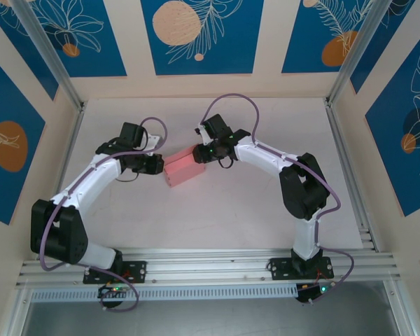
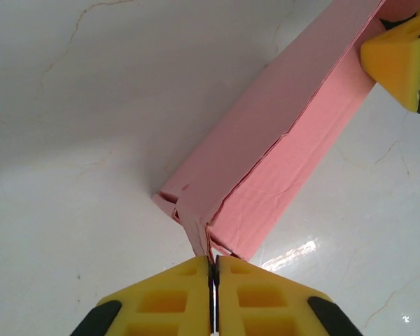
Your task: Fold the paper box
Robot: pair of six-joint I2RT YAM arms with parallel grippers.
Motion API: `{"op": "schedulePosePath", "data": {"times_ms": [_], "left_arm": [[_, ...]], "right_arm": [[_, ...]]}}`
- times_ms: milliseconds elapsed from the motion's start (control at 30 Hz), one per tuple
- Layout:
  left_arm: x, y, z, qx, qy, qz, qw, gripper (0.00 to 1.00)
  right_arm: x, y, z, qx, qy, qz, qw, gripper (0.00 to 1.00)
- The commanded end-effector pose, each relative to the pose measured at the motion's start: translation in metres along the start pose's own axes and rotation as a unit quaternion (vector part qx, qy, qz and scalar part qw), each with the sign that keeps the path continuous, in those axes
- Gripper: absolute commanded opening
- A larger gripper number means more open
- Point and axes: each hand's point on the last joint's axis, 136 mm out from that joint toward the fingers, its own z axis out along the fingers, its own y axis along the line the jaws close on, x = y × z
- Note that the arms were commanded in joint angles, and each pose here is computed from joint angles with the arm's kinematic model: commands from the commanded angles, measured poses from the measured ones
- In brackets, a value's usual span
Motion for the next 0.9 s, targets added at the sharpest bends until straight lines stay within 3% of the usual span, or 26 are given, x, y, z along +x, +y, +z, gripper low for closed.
{"op": "schedulePosePath", "data": {"times_ms": [0,400,867], "left_arm": [[-0.009,-0.018,0.002,0.037,-0.011,0.008,0.999,0.06],[-0.015,-0.028,0.011,0.072,-0.032,-0.014,0.997,0.00],[0.006,-0.009,0.010,0.016,0.005,0.005,1.000,0.00]], "right_arm": [[0.025,-0.002,0.015,0.003,0.043,-0.003,0.999,0.34],[0.025,-0.002,0.016,0.001,0.045,-0.003,0.999,0.32],[0.025,-0.002,0.016,0.001,0.045,-0.003,0.999,0.30]]}}
